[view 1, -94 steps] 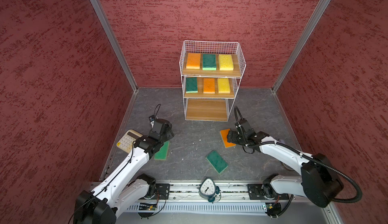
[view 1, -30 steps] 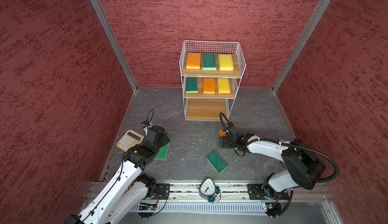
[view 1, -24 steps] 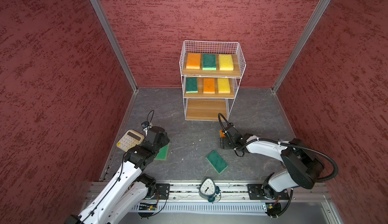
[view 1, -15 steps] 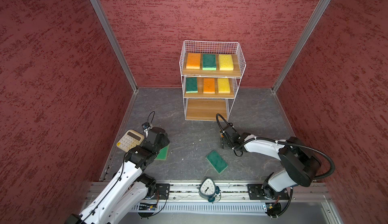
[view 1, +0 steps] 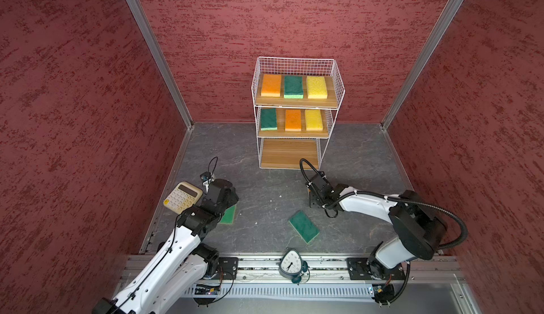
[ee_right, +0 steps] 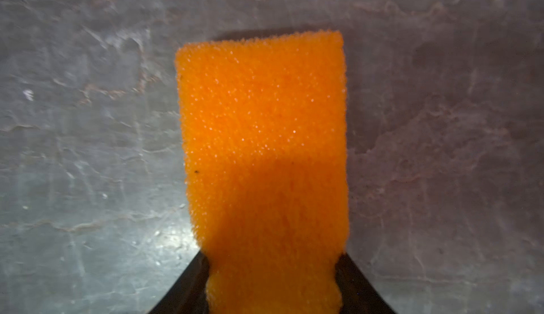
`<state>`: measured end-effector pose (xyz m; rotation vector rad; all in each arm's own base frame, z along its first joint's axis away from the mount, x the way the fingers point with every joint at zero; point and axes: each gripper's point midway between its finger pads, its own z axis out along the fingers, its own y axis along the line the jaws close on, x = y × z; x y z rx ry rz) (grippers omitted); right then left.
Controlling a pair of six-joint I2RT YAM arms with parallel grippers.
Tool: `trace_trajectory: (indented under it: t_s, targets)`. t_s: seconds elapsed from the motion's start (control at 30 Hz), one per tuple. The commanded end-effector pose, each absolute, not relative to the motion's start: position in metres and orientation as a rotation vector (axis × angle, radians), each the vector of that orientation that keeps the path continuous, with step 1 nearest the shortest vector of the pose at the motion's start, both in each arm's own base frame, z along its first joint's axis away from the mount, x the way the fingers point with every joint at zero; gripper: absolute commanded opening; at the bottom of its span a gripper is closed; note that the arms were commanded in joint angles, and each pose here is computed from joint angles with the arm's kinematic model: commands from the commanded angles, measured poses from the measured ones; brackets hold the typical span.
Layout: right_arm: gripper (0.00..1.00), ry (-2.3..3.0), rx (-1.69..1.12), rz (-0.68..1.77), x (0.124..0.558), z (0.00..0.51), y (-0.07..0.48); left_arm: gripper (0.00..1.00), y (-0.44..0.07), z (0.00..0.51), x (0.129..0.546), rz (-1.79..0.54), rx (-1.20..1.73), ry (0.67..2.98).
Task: Place and organize the cleaning sponges onto the shelf
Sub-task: 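Lift and carry the orange sponge with the right gripper toward the bottom shelf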
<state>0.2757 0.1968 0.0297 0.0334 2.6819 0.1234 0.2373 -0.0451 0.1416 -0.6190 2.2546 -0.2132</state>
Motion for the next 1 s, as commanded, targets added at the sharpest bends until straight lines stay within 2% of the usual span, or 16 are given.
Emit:
trace_trajectory:
  t_s: [0.0, 0.43, 0.97]
  targets:
    - [0.53, 2.583, 0.105, 0.197, 0.304, 0.051, 0.218, 0.64, -0.046, 0.145, 0.243, -0.223, -0.593, 2.221]
    - [0.50, 2.367, 0.227, 0.064, 0.377, 0.072, 0.233, 0.64, -0.045, 0.143, 0.256, -0.248, -0.569, 2.172]
    - [0.51, 2.205, 0.171, 0.050, 0.418, 0.089, 0.223, 0.63, -0.040, 0.134, 0.265, -0.219, -0.558, 2.155]
